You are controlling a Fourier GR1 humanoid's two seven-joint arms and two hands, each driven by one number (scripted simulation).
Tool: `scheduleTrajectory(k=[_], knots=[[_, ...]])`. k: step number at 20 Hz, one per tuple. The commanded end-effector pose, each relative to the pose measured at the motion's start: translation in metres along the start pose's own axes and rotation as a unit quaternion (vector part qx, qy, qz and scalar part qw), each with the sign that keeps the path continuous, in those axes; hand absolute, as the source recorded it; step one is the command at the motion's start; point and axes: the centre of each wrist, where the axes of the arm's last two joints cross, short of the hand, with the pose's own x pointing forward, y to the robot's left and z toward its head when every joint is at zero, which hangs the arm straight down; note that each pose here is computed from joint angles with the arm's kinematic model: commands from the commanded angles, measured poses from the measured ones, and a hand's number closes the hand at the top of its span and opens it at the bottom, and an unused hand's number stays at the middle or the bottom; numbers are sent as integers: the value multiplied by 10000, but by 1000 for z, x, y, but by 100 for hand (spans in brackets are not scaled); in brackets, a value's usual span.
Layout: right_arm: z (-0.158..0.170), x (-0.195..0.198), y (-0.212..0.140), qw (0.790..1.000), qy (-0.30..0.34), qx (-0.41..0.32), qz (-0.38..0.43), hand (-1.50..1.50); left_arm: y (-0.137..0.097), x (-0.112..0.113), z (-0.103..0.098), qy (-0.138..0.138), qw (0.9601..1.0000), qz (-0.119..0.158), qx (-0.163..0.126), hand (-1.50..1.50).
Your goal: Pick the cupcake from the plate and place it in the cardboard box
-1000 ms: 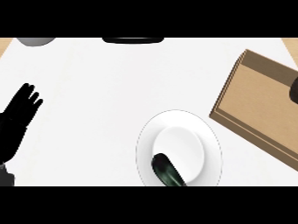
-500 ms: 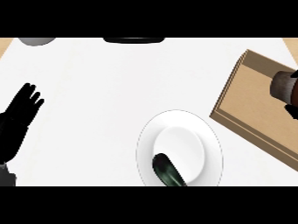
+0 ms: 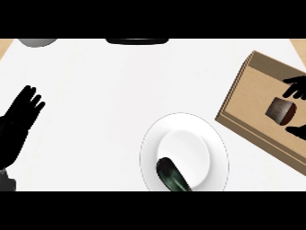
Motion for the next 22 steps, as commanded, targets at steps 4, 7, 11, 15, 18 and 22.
scheduleTrajectory(k=[4,7,11,15,18,22], knots=[[5,-27,2,9922,-489,-568,-992,-150,8,-5,-9,35,10000,-3,65,0],[8,-32,18,9695,-374,-1165,-2123,-150,-4,-3,-2,-3,10000,75,-19,0],[5,-44,-3,9350,-220,-1618,-3149,-150,2,-9,11,5,9999,-102,-61,0],[29,-89,-23,9180,-145,-1736,-3562,-150,5,-2,1,-18,10000,66,55,0],[39,-111,-49,9109,94,-2011,-3602,-150,16,0,13,-36,10000,-24,-9,0],[45,-140,-91,8982,78,-1955,-3936,-150,-3,-8,1,-47,10000,-21,-30,0]])
